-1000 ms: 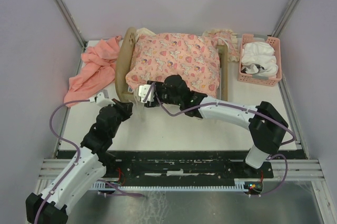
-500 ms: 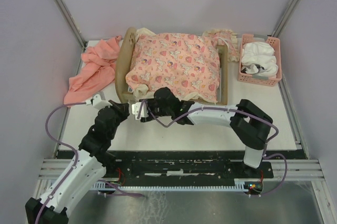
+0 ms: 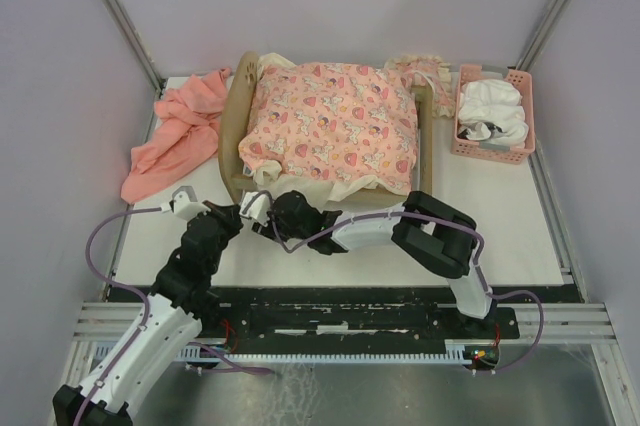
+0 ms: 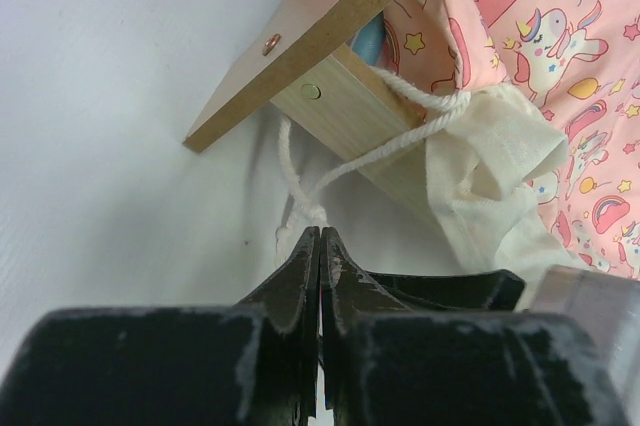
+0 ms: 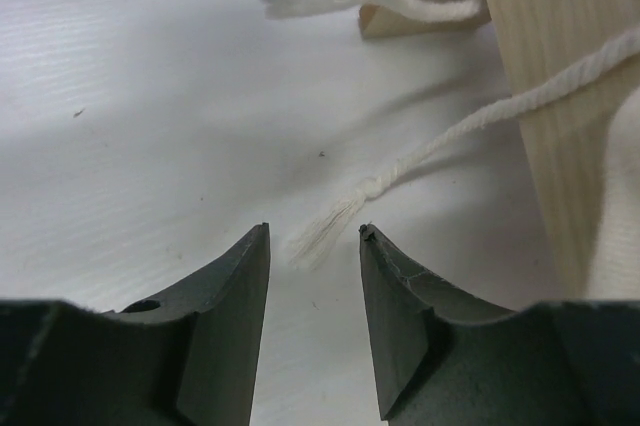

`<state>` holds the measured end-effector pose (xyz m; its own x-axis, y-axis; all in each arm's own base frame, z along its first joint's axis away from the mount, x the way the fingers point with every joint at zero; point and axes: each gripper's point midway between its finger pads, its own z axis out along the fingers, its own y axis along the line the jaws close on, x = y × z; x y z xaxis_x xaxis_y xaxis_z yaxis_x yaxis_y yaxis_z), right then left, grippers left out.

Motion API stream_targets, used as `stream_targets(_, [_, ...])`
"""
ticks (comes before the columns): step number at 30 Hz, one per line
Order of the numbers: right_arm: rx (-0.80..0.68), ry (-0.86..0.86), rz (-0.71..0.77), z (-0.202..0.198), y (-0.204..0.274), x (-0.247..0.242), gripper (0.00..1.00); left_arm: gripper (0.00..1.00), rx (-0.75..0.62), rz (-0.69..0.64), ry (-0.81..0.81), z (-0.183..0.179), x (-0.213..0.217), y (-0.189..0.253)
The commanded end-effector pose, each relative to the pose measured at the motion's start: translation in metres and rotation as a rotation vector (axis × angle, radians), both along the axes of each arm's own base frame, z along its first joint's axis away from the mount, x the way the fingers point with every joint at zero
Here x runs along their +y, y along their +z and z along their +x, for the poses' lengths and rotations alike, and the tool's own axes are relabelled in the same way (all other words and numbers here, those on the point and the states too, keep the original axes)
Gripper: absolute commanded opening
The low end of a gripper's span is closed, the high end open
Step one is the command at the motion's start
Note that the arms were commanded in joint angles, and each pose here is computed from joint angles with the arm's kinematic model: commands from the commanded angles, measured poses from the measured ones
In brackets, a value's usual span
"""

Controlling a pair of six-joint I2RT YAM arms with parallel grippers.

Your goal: Set up the pet bed

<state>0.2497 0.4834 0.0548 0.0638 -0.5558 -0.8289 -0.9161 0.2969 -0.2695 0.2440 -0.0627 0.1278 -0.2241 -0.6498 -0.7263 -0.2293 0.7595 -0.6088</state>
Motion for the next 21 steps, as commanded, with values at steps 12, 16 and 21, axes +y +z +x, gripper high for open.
stream_targets(12, [0.023, -0.376, 0.069, 0.029, -0.024, 0.002, 0.51, 0.03, -0.043, -0.047, 0.044, 0.005, 0.003, 0.01])
stream_targets(16, [-0.012, -0.333, 0.024, 0.02, -0.025, 0.002, 0.3, 0.03, -0.046, -0.048, 0.041, 0.006, 0.002, 0.013])
stream_targets(21, [-0.036, -0.249, 0.074, 0.011, 0.005, 0.005, 0.02, 0.03, -0.021, -0.019, 0.048, 0.006, 0.005, 0.012])
